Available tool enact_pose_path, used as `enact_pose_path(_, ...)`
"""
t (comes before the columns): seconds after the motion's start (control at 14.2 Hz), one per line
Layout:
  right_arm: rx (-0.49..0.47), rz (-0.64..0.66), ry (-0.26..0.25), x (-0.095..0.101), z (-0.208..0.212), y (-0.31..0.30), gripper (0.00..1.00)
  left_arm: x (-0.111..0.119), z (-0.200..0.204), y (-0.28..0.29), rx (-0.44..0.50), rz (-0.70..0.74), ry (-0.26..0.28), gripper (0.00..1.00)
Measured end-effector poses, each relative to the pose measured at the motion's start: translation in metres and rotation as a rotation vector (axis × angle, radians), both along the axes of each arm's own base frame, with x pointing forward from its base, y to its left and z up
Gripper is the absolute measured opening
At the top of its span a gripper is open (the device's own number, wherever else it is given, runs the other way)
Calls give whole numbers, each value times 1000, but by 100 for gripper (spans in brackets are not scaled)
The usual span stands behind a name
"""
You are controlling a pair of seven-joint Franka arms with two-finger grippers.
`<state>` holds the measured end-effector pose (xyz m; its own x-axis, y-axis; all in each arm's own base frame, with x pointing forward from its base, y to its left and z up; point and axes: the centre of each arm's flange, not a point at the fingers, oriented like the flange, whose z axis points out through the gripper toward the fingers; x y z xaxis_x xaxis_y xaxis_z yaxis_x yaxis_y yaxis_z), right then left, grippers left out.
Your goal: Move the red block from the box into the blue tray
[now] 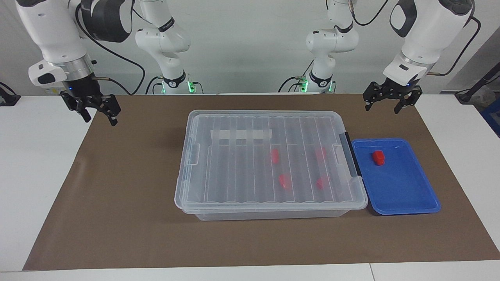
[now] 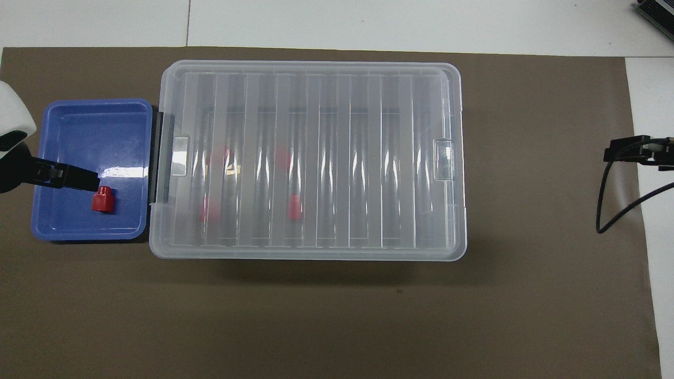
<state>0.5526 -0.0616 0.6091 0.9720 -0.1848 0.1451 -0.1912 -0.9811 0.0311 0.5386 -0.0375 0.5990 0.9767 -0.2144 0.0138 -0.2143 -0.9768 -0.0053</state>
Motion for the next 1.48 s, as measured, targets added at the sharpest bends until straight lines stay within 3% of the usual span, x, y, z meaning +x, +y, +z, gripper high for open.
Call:
enact_pose_path(0.35, 31, -2, 55, 7, 19, 4, 100, 1, 1, 0, -1, 0, -8, 100)
enact_pose_path(0.63, 40, 16, 149, -6, 16, 18, 100, 1, 1, 0, -1, 0, -9, 100)
enact_pose_path(1.48, 41, 54, 166, -9, 18, 39, 100, 1, 1, 5, -1, 10, -9, 100)
